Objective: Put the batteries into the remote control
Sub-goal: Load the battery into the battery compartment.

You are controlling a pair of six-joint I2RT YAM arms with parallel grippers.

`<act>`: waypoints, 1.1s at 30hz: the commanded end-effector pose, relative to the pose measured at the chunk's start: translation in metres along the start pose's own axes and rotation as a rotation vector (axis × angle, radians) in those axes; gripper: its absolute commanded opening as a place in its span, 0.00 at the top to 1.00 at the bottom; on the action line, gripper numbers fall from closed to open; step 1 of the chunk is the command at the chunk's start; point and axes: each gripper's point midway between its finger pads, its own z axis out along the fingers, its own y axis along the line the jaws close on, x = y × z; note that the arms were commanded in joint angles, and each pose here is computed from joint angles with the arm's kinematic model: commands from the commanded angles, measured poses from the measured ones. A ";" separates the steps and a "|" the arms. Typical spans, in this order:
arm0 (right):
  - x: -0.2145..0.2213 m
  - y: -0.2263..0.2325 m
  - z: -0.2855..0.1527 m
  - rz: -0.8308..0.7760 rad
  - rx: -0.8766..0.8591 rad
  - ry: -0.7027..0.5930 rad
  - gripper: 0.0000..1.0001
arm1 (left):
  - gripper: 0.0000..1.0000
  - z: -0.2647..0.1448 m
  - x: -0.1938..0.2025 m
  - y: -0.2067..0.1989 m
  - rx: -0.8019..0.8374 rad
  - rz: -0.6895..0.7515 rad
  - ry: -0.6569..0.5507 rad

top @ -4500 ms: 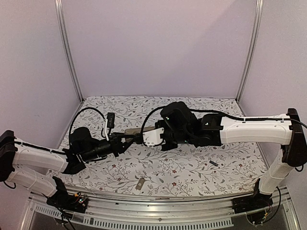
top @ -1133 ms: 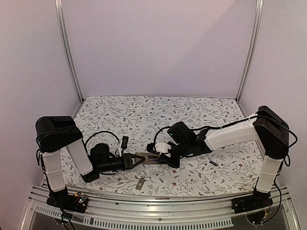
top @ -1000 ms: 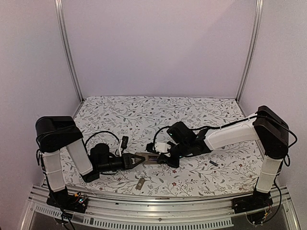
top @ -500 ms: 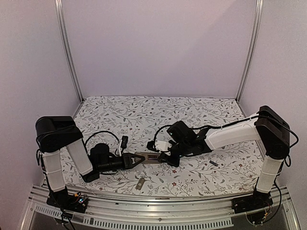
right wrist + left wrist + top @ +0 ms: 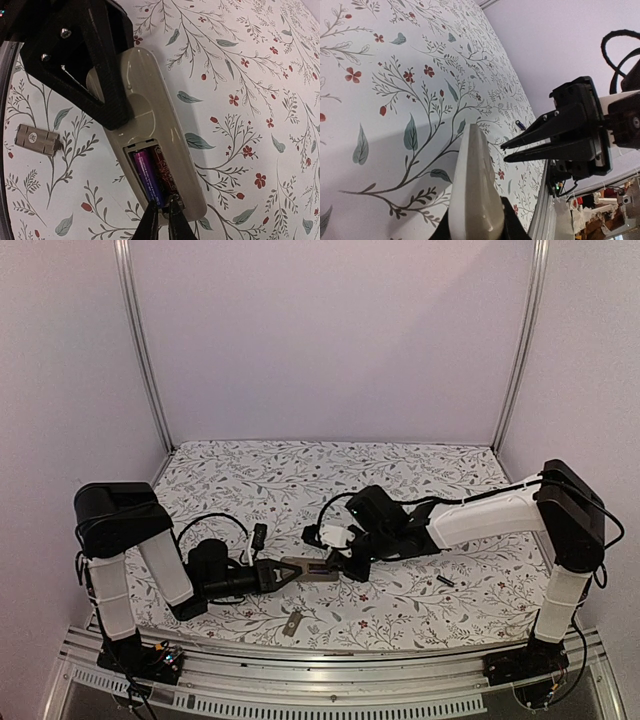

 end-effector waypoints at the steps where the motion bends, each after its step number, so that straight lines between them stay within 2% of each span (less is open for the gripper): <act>1: 0.000 0.009 0.007 -0.010 -0.035 0.001 0.92 | 1.00 -0.006 -0.024 -0.027 0.125 0.055 -0.113; 33: 0.028 0.010 0.028 -0.060 -0.048 0.092 0.99 | 1.00 -0.005 -0.024 -0.027 0.133 0.047 -0.106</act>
